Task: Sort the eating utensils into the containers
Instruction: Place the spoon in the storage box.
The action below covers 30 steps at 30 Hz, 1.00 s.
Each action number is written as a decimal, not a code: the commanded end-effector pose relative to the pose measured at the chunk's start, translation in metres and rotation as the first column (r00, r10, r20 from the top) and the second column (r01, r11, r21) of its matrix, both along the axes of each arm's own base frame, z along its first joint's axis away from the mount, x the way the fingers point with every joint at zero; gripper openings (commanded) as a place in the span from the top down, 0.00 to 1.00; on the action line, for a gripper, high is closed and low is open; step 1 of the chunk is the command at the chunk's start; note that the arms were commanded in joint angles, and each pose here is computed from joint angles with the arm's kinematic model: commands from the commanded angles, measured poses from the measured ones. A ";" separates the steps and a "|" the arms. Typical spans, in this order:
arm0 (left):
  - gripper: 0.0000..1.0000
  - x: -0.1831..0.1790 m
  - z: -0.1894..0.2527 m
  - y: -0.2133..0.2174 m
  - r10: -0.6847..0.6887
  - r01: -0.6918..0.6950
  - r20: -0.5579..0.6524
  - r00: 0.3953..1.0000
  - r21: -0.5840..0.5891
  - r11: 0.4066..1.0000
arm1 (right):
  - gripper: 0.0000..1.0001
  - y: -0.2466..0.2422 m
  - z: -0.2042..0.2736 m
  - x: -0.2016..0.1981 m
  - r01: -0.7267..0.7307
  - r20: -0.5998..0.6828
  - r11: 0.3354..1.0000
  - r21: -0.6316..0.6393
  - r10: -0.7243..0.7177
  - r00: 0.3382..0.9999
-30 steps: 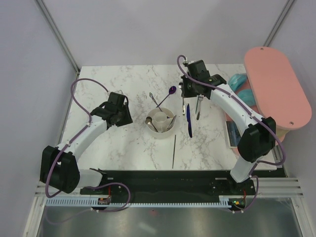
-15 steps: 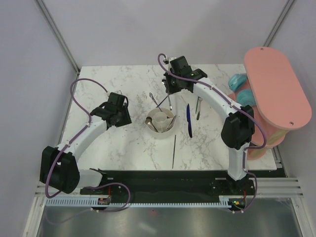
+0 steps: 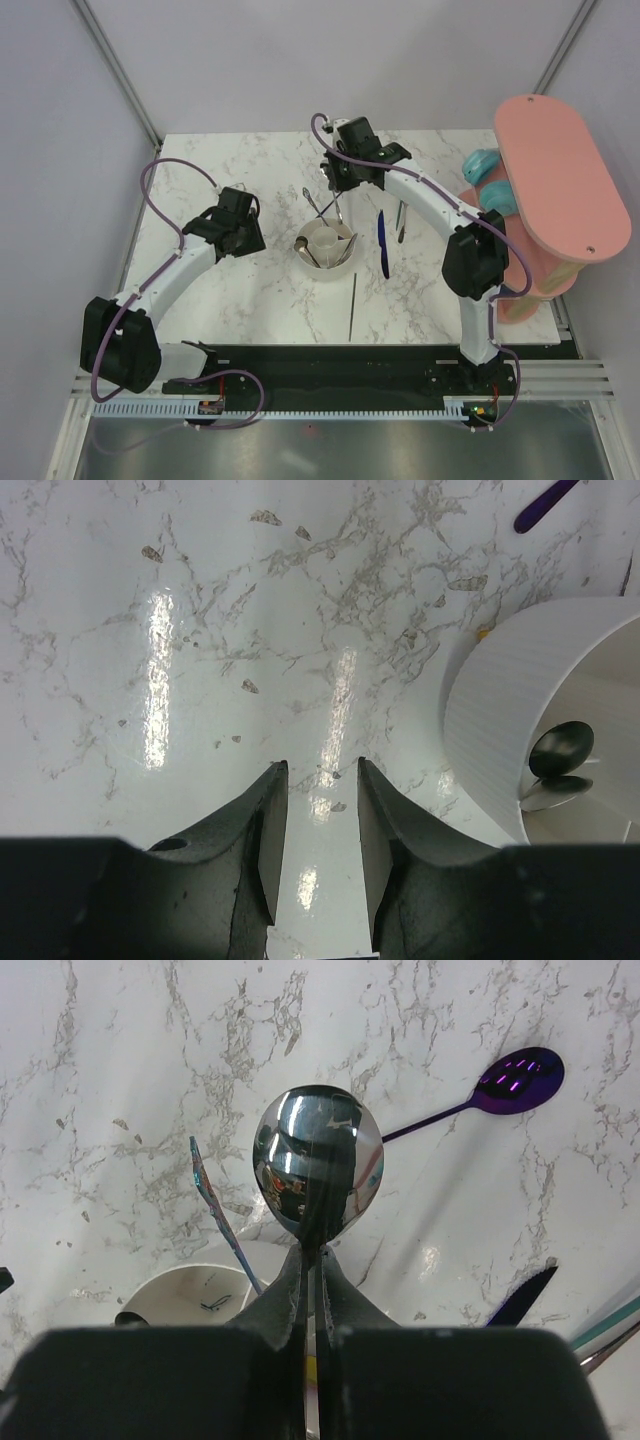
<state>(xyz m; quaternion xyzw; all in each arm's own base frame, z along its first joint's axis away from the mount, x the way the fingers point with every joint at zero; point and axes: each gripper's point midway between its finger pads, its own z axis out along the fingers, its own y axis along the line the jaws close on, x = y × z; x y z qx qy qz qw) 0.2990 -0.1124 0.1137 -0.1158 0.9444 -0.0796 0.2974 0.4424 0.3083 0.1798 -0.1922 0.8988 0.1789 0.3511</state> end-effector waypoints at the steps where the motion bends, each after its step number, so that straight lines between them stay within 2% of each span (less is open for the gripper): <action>1: 0.59 0.009 0.012 0.003 0.011 -0.011 0.040 0.999 0.011 1.000 | 1.00 0.015 -0.001 -0.005 -0.047 0.012 0.999 0.020 0.047 0.999; 10: 0.59 0.011 0.011 0.002 0.006 -0.006 0.035 0.999 0.017 1.000 | 1.00 0.030 -0.014 -0.034 -0.078 -0.018 0.997 0.025 0.079 0.997; 21: 0.60 0.011 0.011 0.004 0.001 -0.002 0.039 0.999 0.025 1.000 | 1.00 0.015 -0.021 -0.057 -0.066 -0.030 0.998 -0.007 0.066 0.997; 27: 0.60 0.011 0.010 0.003 -0.002 0.001 0.039 0.999 0.024 1.000 | 0.70 0.011 -0.024 -0.068 -0.062 -0.045 0.998 -0.004 0.062 0.997; 30: 0.60 0.011 0.009 0.003 0.001 -0.002 0.037 0.999 0.023 1.000 | 0.68 0.007 -0.026 -0.071 -0.053 -0.048 0.999 -0.005 0.052 0.997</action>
